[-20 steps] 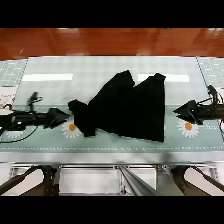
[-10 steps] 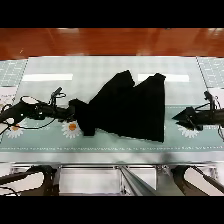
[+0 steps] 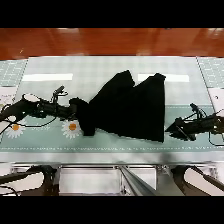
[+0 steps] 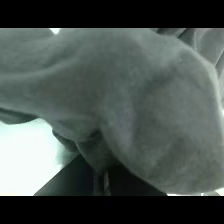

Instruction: Fold the shirts.

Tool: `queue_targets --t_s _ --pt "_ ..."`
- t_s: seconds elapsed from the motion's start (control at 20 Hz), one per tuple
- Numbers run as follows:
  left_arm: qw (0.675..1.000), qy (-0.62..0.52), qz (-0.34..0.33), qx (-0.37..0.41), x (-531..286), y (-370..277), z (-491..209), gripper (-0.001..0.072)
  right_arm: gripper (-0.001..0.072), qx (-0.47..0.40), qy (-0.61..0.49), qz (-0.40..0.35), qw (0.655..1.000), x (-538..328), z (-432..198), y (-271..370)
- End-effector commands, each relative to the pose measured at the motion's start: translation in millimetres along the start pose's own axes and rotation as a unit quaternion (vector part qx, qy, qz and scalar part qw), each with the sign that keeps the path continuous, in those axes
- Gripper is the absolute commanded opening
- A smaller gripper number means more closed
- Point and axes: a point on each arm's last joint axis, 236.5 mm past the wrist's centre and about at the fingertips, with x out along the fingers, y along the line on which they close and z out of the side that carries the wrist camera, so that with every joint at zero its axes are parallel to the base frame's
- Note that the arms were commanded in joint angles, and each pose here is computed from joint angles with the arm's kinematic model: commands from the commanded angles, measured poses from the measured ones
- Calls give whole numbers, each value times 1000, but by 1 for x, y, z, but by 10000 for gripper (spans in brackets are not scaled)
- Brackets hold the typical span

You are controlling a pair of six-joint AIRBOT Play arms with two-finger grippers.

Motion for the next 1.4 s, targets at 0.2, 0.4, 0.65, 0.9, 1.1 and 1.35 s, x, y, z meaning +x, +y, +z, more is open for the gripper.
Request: queue_targets --t_s 0.2,0.4,0.65,0.9,1.1,1.35 --pt "1000 3 -2 0 0 -1 -1 22 399 -23 36 22 999 44 3 29" --pt "1000 -6 3 0 0 1 3 22 22 -80 -6 58 995 52 32 77" --pt "996 -59 -28 65 -59 -48 35 21 22 -226 -77 108 965 -35 59 169" --pt "913 -329 -56 237 -239 -219 77 21 22 -389 -334 60 856 -238 64 288" --pt "785 -494 -42 372 -376 -346 19 21 22 -471 -486 81 732 -377 -26 368" --pt "660 -614 39 432 -469 -413 -74 21 22 -504 -597 71 620 -453 -149 379"
